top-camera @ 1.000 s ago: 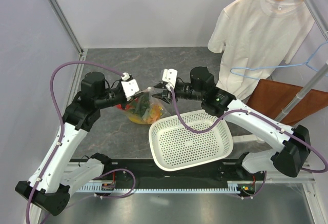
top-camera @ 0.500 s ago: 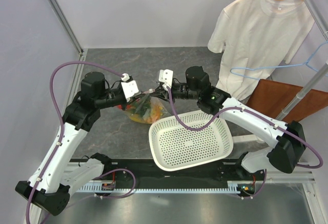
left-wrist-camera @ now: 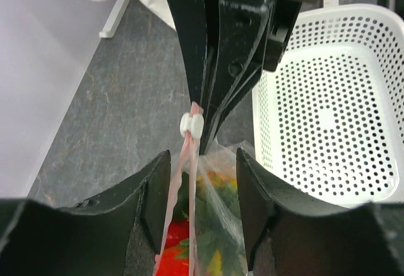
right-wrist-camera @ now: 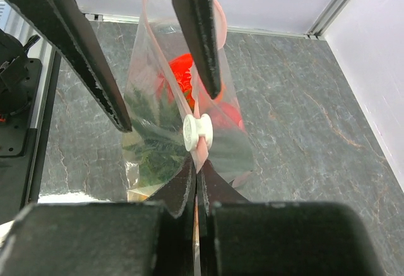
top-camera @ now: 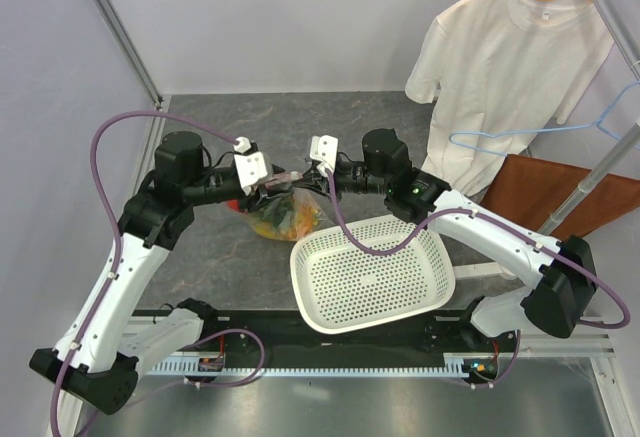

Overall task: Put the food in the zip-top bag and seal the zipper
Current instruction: Zip the zipper food storage bag at the center of the board.

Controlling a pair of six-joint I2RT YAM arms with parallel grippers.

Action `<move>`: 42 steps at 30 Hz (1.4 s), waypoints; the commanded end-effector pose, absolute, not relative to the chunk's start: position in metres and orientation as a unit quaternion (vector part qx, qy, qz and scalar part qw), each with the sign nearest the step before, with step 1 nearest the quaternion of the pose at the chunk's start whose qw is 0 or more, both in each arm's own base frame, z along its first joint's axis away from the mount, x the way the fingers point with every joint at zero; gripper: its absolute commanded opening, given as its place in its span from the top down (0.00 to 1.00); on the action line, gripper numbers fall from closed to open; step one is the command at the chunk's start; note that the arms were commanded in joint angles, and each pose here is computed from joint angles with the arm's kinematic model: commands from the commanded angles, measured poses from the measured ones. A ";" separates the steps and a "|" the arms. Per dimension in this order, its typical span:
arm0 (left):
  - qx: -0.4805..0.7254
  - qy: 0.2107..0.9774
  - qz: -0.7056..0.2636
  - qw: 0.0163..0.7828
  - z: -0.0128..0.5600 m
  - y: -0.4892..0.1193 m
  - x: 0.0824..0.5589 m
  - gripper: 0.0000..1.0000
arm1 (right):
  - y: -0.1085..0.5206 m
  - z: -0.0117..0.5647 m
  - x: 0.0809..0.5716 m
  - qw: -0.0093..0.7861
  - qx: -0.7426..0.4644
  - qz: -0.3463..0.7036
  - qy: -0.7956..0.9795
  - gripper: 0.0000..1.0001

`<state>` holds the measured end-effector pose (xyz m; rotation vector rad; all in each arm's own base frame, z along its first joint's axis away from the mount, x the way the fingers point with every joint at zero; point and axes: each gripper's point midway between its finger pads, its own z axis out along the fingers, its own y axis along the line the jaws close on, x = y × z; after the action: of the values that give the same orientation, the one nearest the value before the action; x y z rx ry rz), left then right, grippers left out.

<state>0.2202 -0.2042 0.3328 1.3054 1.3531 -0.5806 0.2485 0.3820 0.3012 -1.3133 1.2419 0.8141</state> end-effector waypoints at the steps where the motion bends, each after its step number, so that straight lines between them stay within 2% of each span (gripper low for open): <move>1: 0.560 0.549 -0.281 0.553 0.350 -0.217 0.215 0.48 | 0.384 0.340 0.246 0.587 -0.555 0.346 0.477 1.00; 4: 0.559 0.552 -0.283 0.550 0.350 -0.220 0.222 0.50 | 0.383 0.342 0.245 0.589 -0.556 0.345 0.474 1.00; 16: 0.571 0.539 -0.288 0.549 0.353 -0.229 0.225 0.49 | 0.382 0.341 0.242 0.587 -0.562 0.344 0.470 1.00; 19: 0.574 0.536 -0.288 0.549 0.354 -0.230 0.224 0.54 | 0.382 0.340 0.242 0.586 -0.563 0.344 0.471 1.00; 23: 0.581 0.533 -0.284 0.546 0.351 -0.231 0.223 0.69 | 0.381 0.341 0.242 0.589 -0.560 0.341 0.472 1.00; 28: 0.584 0.541 -0.265 0.544 0.346 -0.227 0.227 0.82 | 0.378 0.340 0.241 0.590 -0.560 0.339 0.472 1.00; 42: 0.594 0.567 -0.182 0.541 0.331 -0.201 0.241 0.88 | 0.369 0.342 0.240 0.602 -0.558 0.323 0.471 1.00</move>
<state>0.2332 -0.2196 0.3272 1.4069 1.3280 -0.5651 0.2480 0.3762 0.3013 -1.3301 1.2172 0.7663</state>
